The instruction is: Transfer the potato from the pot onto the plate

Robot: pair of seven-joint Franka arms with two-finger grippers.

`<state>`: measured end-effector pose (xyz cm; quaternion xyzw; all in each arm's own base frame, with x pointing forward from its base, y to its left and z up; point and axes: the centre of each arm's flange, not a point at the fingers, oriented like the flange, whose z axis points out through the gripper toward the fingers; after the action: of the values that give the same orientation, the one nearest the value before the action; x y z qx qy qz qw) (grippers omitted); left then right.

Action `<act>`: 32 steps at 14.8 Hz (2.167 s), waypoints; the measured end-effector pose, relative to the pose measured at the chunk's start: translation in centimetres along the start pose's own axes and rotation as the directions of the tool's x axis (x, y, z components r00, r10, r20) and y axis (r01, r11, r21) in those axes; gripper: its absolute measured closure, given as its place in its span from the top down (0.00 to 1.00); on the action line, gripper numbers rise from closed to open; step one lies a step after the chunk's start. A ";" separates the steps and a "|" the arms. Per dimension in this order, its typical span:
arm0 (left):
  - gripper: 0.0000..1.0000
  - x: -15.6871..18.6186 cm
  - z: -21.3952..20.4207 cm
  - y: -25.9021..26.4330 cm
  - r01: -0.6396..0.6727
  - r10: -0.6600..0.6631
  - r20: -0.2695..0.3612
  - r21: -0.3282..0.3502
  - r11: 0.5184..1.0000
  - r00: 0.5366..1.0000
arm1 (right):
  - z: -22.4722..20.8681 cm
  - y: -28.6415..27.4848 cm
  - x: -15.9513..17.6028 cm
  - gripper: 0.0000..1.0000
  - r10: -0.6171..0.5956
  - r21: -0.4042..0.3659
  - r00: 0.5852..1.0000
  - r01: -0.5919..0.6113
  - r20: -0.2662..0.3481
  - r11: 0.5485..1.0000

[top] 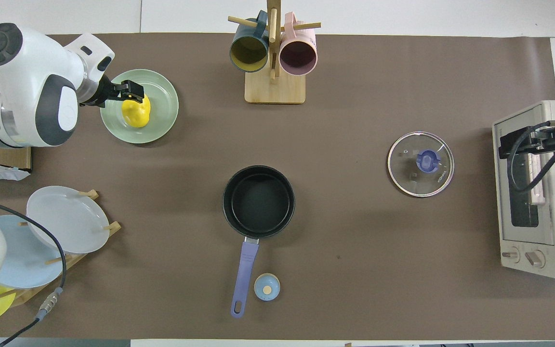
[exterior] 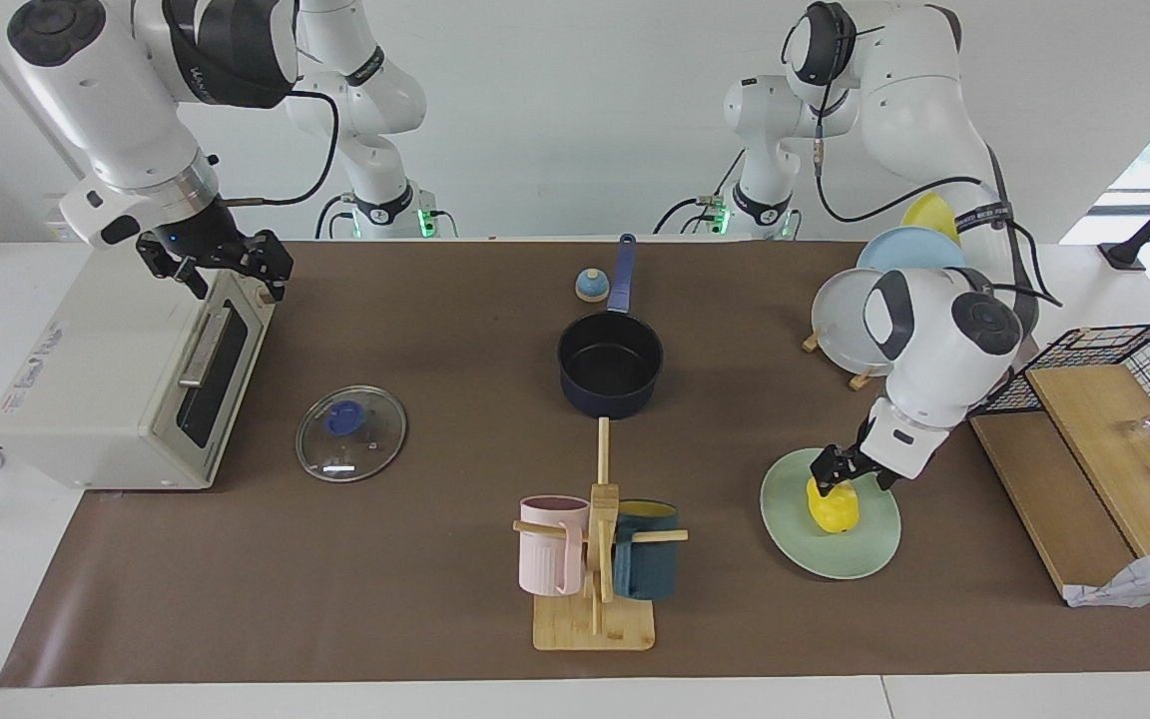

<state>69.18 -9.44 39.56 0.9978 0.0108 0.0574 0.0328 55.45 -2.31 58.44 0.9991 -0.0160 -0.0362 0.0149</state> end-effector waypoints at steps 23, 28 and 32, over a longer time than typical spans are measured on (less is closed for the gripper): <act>1.00 -14.5 -25.7 -3.8 -0.005 -0.002 0.204 0.032 0.999 0.979 | 0.0 0.0 0.0 1.00 0.000 0.000 1.000 0.000 0.000 1.000; 1.00 -14.2 -26.6 -3.2 -0.051 0.040 0.215 0.048 0.998 0.976 | 0.0 0.0 0.0 1.00 0.000 0.000 1.000 0.000 0.000 1.000; 1.00 -13.9 -25.4 -3.0 -0.054 0.041 0.236 0.049 0.997 0.971 | 0.0 0.0 0.0 1.00 0.000 0.000 1.000 0.000 0.000 1.000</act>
<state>52.39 -5.13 62.94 0.9980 -0.0154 -0.0603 0.0048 55.45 -2.31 58.43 0.9991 -0.0160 -0.0362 0.0149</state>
